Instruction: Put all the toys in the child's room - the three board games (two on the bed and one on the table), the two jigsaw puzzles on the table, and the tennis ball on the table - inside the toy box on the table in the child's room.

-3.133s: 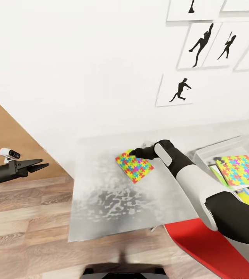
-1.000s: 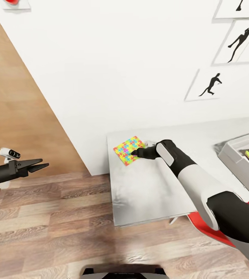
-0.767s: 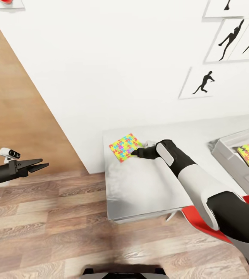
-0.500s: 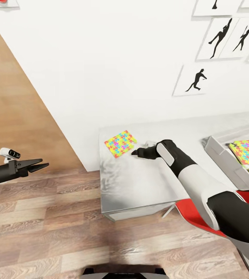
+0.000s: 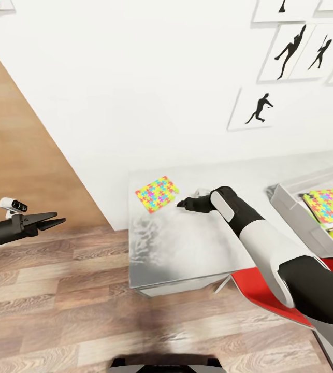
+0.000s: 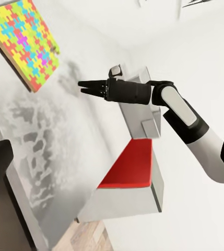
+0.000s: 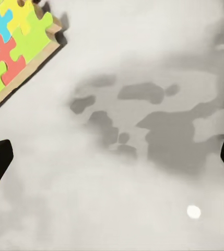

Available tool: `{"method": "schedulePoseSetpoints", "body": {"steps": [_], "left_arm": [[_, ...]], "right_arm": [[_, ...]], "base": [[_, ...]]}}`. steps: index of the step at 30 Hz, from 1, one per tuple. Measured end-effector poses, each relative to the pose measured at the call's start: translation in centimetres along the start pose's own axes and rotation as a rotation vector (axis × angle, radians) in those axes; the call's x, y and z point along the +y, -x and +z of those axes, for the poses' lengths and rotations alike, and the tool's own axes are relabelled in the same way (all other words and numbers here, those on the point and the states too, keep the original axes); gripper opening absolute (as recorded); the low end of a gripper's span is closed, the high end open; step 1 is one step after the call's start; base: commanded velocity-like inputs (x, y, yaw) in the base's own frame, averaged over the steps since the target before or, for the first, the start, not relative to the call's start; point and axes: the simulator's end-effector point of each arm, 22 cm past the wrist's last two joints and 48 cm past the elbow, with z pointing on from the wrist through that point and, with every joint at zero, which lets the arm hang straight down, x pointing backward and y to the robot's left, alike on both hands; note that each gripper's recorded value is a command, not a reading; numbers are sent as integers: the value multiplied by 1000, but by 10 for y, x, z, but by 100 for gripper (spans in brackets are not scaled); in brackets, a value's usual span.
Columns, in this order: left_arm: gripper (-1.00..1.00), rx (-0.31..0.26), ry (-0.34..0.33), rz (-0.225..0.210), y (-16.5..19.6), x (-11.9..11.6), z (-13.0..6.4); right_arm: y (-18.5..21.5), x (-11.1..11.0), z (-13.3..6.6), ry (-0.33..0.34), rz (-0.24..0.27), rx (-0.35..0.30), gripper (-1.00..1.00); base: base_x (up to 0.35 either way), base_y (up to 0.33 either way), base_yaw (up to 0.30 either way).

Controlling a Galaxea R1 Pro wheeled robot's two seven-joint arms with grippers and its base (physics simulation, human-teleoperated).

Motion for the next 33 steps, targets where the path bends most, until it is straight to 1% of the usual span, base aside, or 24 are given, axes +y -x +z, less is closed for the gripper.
{"method": "schedulePoseSetpoints", "body": {"steps": [17,22,28,33], "left_arm": [[100,-1,-3,-2,0,0,1],[100,-1,-3,-2,0,0,1],[100,-3,-4,-2,0,-1,0],[100,-4,-5,-2,1,-1,0]], "right_arm": [[0,0,0,1,2,-1,100],[2,2,-1,5,1,-5,100],[14,13,-6,22,-24,-36,100],[17,16,-8,26,-30,-43,100]], "base": [[178,-2,0],[73,19,0],[58,29,0],[9,14,0]]}}
